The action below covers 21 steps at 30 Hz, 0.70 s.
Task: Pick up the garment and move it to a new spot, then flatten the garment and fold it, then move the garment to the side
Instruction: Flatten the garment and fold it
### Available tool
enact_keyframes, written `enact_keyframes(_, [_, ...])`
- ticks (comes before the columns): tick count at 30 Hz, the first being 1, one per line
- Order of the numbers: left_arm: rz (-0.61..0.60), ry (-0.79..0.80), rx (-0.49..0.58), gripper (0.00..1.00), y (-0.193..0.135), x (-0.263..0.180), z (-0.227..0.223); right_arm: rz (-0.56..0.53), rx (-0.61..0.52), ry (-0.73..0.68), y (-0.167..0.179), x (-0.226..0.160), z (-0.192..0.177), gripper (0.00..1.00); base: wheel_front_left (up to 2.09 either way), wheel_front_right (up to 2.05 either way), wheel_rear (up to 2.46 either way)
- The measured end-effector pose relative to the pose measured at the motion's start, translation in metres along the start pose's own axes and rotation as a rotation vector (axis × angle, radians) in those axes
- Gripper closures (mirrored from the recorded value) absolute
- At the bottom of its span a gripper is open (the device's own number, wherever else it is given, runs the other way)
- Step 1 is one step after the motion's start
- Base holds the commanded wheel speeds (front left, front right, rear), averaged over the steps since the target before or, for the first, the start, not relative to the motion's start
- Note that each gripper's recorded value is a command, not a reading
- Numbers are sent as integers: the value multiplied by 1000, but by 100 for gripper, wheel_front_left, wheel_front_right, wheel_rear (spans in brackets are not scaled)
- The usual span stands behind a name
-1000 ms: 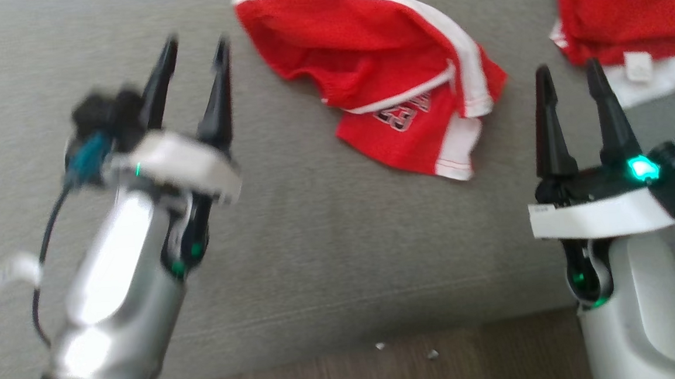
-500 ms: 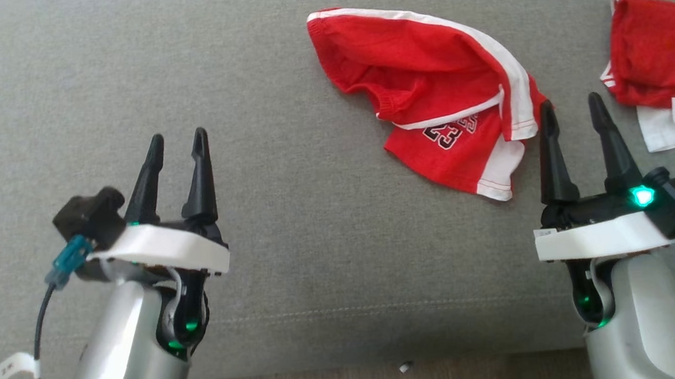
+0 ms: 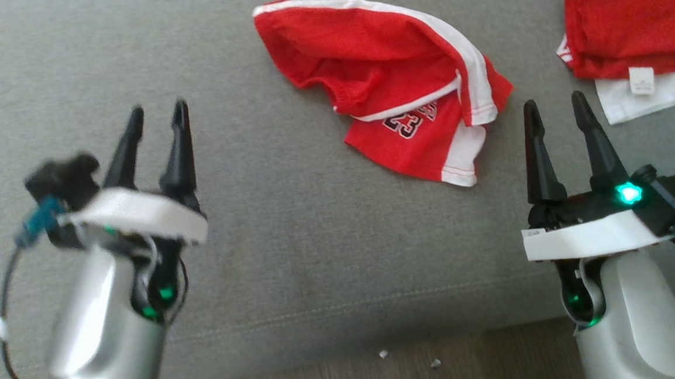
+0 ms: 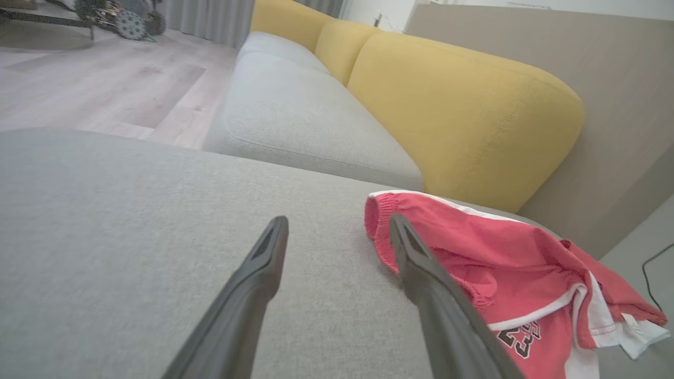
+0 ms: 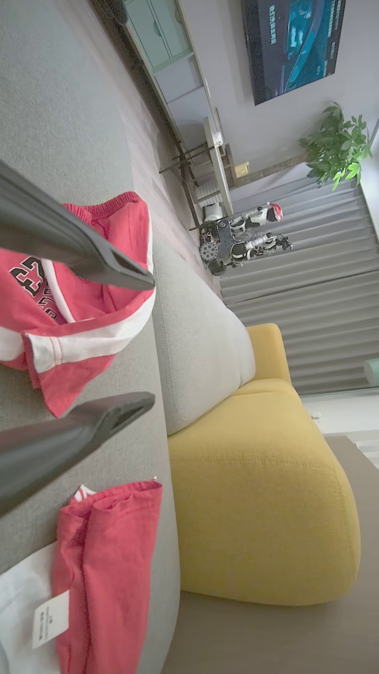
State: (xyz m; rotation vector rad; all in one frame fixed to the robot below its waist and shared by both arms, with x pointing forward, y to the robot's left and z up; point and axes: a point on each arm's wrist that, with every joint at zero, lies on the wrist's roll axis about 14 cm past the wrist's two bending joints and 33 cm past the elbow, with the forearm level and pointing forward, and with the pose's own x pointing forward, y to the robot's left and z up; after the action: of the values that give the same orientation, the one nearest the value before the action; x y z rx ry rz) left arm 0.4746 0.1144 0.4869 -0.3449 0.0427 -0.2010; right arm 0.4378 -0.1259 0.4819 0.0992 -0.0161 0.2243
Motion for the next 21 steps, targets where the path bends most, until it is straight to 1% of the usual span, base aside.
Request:
enact_keyframes(1, [-23, 17, -6, 0, -4, 16, 4, -8, 4, 5, -3, 0, -2, 0, 0, 0, 0])
enact_keyframes(3, [-21, 39, -96, 0, -4, 32, 7, -6, 2, 4, -4, 4, -3, 0, 0, 0, 0])
enact_keyframes(4, [-25, 54, -122, 0, -5, 40, 8, -3, -2, -2, -4, 6, -1, 0, 0, 0, 0])
enact_keyframes(5, [-25, 54, -122, 0, -5, 40, 8, -3, -2, -2, -4, 6, -1, 0, 0, 0, 0])
enact_keyframes(9, [-52, 123, -152, 0, -7, 69, 8, 1, 5, -26, -6, 14, 6, 0, 0, 0, 0])
enact_keyframes(15, [-100, 331, -195, 0, -18, 99, -17, -28, 19, 1, -17, 10, -5, 0, 0, 0, 0])
enact_keyframes(19, [-104, 512, -266, 0, -25, 110, -41, -47, 30, 18, -23, 7, -11, 0, 0, 0, 0])
enact_keyframes(21, [-106, 568, -281, 0, -28, 114, -48, -55, 29, 24, -26, 6, -13, 0, 0, 0, 0])
